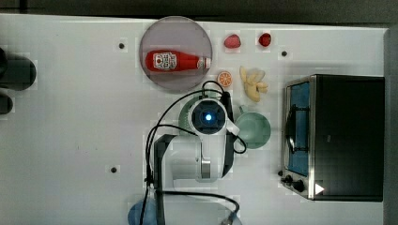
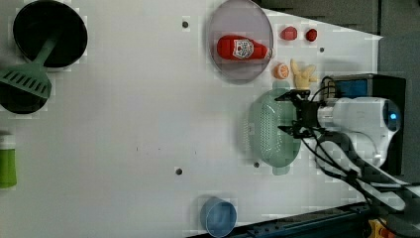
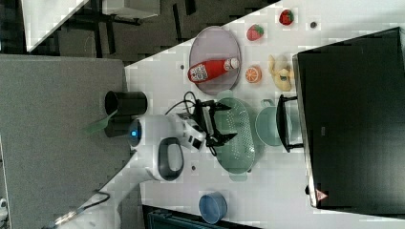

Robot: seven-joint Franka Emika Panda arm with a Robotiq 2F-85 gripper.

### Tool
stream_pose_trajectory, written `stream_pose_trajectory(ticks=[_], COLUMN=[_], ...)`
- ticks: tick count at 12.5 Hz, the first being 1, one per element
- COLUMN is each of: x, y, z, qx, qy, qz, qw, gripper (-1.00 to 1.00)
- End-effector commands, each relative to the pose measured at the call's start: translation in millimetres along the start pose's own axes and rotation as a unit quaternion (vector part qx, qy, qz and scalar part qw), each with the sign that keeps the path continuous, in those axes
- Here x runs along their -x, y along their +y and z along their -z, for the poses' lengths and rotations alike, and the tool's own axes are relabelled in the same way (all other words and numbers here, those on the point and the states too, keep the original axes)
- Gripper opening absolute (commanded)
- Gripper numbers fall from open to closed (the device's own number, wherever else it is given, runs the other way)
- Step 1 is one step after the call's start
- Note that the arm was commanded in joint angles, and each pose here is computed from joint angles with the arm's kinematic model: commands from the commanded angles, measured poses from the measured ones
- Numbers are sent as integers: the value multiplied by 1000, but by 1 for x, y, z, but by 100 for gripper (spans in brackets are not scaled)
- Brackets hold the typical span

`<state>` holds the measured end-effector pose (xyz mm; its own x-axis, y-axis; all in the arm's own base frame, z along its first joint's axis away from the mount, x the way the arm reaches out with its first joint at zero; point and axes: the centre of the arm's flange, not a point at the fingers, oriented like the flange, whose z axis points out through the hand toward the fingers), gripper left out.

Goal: Drag strainer right to left.

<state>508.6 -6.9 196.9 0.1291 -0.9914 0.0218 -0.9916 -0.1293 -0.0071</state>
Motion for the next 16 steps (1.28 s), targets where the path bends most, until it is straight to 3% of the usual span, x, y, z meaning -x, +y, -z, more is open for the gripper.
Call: stream_pose_trajectory(ticks=[1, 10, 16], x=[19, 63, 136], y=[20, 22, 19], z=[-38, -57, -51], qx=[34, 49, 46], qy=[-11, -19, -27], qz=[-25, -11, -52], qw=[999, 999, 997], gripper=[100, 100, 100])
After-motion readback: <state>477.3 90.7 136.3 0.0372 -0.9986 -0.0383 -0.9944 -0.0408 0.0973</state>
